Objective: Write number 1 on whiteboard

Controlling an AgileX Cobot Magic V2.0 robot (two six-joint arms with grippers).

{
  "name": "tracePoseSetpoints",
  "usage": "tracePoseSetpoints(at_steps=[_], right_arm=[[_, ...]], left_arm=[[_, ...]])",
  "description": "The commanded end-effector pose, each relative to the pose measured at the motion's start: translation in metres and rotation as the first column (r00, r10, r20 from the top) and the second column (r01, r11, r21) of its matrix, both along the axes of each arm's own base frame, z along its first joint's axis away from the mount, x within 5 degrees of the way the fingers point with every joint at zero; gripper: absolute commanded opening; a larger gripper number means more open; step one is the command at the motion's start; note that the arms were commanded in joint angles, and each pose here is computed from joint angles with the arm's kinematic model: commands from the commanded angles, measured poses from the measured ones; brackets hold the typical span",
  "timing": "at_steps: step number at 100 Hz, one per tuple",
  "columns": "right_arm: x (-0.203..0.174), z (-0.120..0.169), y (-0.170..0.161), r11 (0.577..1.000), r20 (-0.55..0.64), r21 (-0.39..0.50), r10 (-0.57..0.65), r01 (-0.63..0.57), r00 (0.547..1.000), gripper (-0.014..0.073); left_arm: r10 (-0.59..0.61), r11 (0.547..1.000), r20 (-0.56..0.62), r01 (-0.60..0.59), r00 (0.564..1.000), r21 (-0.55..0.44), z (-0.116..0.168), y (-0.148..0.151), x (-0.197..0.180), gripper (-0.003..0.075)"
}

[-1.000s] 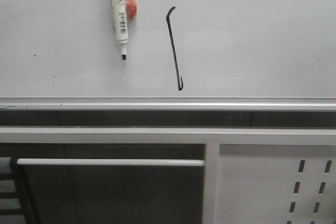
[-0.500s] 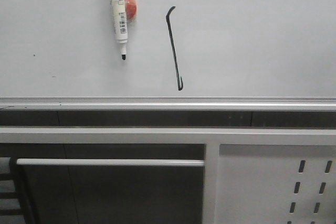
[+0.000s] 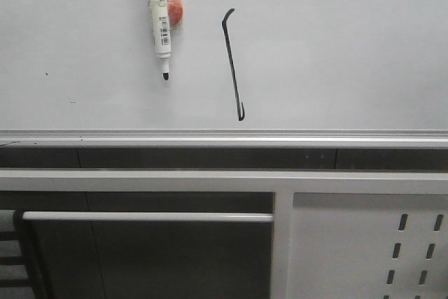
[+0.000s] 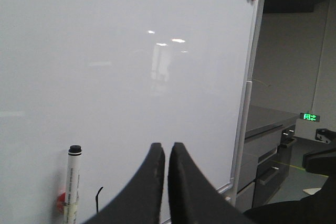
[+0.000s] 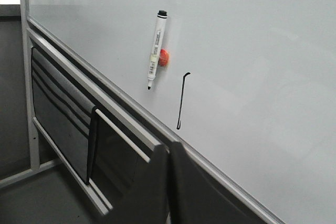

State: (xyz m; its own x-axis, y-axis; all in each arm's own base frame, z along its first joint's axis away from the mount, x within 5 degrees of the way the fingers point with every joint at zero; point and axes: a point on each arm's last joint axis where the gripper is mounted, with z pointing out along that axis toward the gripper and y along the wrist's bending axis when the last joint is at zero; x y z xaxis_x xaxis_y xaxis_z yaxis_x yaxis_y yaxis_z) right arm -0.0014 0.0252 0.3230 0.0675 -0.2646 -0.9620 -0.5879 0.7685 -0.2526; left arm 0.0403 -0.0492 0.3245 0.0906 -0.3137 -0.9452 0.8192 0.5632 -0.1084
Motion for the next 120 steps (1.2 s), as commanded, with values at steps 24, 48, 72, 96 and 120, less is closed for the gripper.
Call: tracePoseSetpoints(at_steps=[24,48,72,96,120], right_arm=[[0.002,0.011,0.000,0.999,0.048,0.052,-0.020,0.017,0.999,-0.0071],[0.002,0.011,0.000,0.999,0.048,0.052,-0.020,0.017,0.999,-0.0071],[0.002,0.011,0.000,0.999,0.046,0.050,-0.019,0.016,0.999,-0.0071],[0.002,0.011,0.000,0.999,0.046,0.050,-0.019,0.017,0.999,-0.0071],[0.002,0.011,0.000,0.999,0.046,0.050,-0.019,0.017,0.999,-0.0071]], left_arm=[[0.174,0.968,0.257,-0.213,0.950,0.130,-0.016,-0.002,0.008,-0.0018],[0.438,0.884,0.019,-0.434,0.899,0.175,-0.068,0.022,0.010,-0.0018],[0.640,0.735,-0.161,-0.537,0.752,0.414,-0.114,0.033,0.006,-0.0018],[0.736,0.666,-0.231,-0.619,0.636,0.417,-0.136,0.039,0.011,-0.0018],[0.773,0.603,-0.141,-0.646,0.619,0.468,-0.142,0.043,0.013,-0.0018]])
